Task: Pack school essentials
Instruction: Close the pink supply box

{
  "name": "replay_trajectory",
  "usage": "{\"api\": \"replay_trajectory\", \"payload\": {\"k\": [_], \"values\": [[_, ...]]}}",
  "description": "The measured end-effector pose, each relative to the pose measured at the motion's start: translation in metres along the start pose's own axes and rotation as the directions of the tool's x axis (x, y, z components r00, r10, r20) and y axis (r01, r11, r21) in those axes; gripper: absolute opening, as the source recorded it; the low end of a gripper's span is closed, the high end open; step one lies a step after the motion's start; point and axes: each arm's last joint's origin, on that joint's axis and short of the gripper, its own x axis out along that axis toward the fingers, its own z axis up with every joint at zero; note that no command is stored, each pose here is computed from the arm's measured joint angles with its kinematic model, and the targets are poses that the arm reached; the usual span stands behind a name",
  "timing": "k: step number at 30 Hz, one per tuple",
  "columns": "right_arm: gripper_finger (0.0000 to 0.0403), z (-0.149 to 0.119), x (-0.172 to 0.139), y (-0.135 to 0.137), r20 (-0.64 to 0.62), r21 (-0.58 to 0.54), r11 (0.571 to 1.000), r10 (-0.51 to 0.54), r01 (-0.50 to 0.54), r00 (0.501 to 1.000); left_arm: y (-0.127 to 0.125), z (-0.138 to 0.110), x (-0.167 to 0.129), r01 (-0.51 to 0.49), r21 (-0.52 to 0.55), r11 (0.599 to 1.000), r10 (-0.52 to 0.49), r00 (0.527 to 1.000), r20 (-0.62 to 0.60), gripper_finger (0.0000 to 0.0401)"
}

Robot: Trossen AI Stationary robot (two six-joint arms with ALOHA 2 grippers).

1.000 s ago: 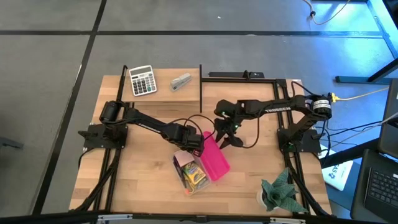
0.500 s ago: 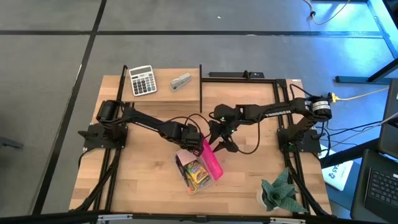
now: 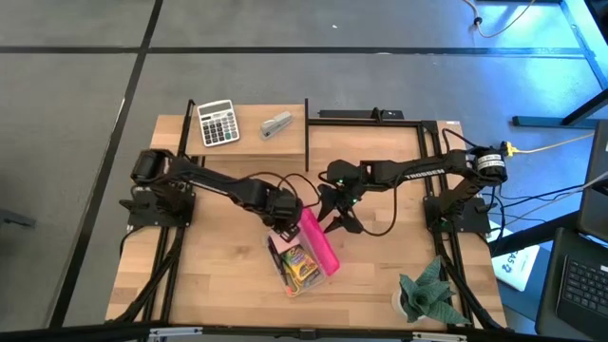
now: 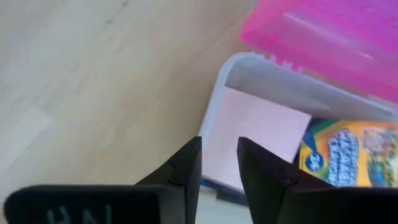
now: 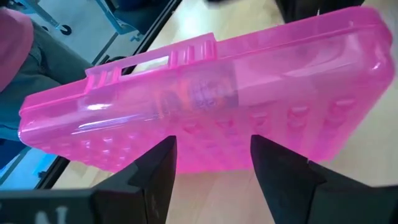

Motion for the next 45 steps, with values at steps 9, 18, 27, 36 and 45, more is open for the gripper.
{"api": "replay_trajectory", "payload": {"k": [9,18,27,36,45], "values": [[0.0209,0.007,0.001,0.001,0.058,-0.03,0.999,-0.024,0.026,0.998,0.017,-0.006,-0.057,0.032,0.01,0.999,-0.033,0.994,0.108,0.0096],[0.0209,0.015,0.009,0.003,0.124,-0.12,0.988,-0.085,0.1,0.989,0.039,-0.015,-0.114,0.075,0.046,0.996,-0.085,0.959,0.27,0.0096],[0.0209,0.008,0.049,-0.006,0.178,-0.186,0.979,-0.048,0.082,0.983,0.054,-0.022,-0.134,0.06,0.04,0.997,-0.07,0.946,0.316,0.0096],[0.0209,0.014,0.055,-0.006,0.263,-0.151,0.986,-0.031,0.073,0.964,0.052,-0.03,-0.132,0.019,0.095,0.995,-0.046,0.954,0.297,0.0096],[0.0209,0.034,0.023,0.005,0.333,-0.029,0.987,-0.138,0.157,0.933,0.043,-0.045,-0.114,0.011,0.207,0.978,-0.068,0.96,0.273,0.0096]]}}
